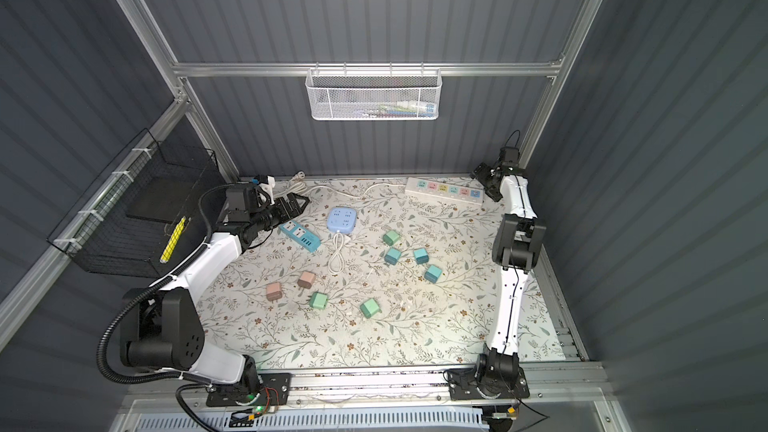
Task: Insert the plug
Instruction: 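Raise both arms and move the right gripper over the white power strip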
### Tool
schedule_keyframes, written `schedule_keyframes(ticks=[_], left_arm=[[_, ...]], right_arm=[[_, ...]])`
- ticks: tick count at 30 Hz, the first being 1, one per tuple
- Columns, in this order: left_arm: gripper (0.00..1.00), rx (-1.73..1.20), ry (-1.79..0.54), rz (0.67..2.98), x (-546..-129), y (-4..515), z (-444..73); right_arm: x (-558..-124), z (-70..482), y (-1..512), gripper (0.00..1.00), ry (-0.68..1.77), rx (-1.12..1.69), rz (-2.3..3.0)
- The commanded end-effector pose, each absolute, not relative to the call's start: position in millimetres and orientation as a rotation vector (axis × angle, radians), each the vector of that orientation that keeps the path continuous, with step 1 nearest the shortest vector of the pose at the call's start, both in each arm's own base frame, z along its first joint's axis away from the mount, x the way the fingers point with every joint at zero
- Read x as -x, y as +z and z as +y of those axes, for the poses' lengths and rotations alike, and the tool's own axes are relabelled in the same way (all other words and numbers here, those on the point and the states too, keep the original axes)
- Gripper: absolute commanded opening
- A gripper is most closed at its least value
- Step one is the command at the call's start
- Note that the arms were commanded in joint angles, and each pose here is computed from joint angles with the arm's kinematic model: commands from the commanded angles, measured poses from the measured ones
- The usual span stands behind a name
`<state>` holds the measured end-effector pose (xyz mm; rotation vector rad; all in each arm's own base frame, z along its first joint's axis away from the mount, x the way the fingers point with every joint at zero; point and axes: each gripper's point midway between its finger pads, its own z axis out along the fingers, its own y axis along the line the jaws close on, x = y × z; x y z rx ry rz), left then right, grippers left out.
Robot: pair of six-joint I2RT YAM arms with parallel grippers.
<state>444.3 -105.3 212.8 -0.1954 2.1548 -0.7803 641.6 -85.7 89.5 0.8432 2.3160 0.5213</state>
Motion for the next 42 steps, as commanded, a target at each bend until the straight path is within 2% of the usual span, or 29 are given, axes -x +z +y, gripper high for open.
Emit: schedule_keyframes(ticks=[1, 10, 20, 24, 29, 34, 38, 39, 42], left_arm=[[0.96, 0.141, -0.799, 2.140, -448.0, 225.1, -112.2], [0.96, 0.144, -0.819, 2.138, -447.1, 226.5, -114.3], [0.95, 0.149, -0.876, 2.093, -443.7, 240.8, -118.5], [0.95, 0.153, -0.900, 2.085, -441.5, 243.2, -120.7], [0.95, 0.154, -0.920, 2.098, -438.7, 239.9, -123.2], [0.94, 0.155, -0.931, 2.099, -437.0, 240.9, -125.0], [0.94, 0.144, -0.936, 2.103, -435.4, 240.3, -129.6], [0.94, 0.140, -0.937, 2.102, -435.6, 240.5, -130.8], [0.94, 0.139, -0.941, 2.112, -436.5, 236.3, -133.1]], right_arm=[[-643.4, -73.2, 84.0, 0.97, 0.644, -0.878, 2.319], [-627.5, -39.0, 62.3, 0.96, 0.715, -0.878, 2.387], [-586.8, 49.7, 86.0, 0.97, 0.903, -0.737, 2.371], [-567.2, 78.0, 75.0, 0.97, 0.975, -0.737, 2.416], [-544.4, 81.8, 60.7, 0.96, 0.913, -0.748, 2.463], [-526.0, 91.5, 76.8, 0.96, 0.933, -0.669, 2.475], [-518.8, 74.4, 82.1, 0.98, 0.650, -0.512, 2.581], [-523.3, 61.2, 82.7, 0.99, 0.540, -0.497, 2.594], [-546.0, 38.2, 78.8, 0.99, 0.437, -0.474, 2.603]])
